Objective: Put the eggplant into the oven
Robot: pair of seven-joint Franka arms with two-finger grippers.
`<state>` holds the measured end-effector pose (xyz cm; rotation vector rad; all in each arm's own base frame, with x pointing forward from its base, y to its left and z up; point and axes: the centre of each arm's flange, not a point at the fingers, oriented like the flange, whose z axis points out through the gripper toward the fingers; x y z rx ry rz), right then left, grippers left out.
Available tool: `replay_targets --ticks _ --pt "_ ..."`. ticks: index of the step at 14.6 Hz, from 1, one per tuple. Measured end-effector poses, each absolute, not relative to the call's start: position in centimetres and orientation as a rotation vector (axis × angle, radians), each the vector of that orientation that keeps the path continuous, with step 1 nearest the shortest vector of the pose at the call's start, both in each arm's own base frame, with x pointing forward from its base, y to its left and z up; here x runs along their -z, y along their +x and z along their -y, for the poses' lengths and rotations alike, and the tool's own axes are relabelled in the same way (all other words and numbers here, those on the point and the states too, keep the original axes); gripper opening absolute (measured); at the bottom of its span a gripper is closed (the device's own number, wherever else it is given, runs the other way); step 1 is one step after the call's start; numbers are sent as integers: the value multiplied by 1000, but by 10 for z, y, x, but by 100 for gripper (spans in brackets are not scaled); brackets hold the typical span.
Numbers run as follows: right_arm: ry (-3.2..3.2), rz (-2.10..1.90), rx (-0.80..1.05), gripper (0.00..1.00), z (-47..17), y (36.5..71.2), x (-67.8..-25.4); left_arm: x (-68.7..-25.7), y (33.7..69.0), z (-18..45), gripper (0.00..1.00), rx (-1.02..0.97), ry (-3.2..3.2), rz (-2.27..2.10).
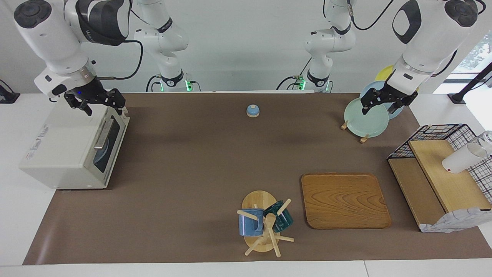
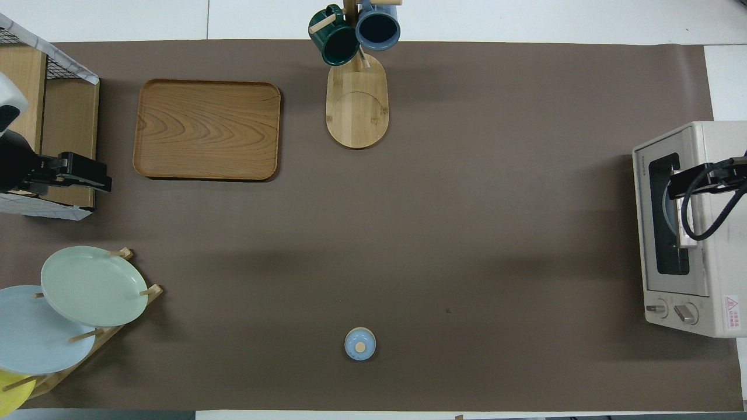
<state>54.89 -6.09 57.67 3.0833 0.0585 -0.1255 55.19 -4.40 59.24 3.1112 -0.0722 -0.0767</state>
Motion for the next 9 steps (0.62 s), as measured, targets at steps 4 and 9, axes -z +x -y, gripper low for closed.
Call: replay_targets --ticks 4,9 --pt "3089 -59 124 100 60 549 -577 -592 552 44 100 77 3111 72" --pt "3106 -58 115 100 58 550 -579 -592 552 44 100 77 3111 72"
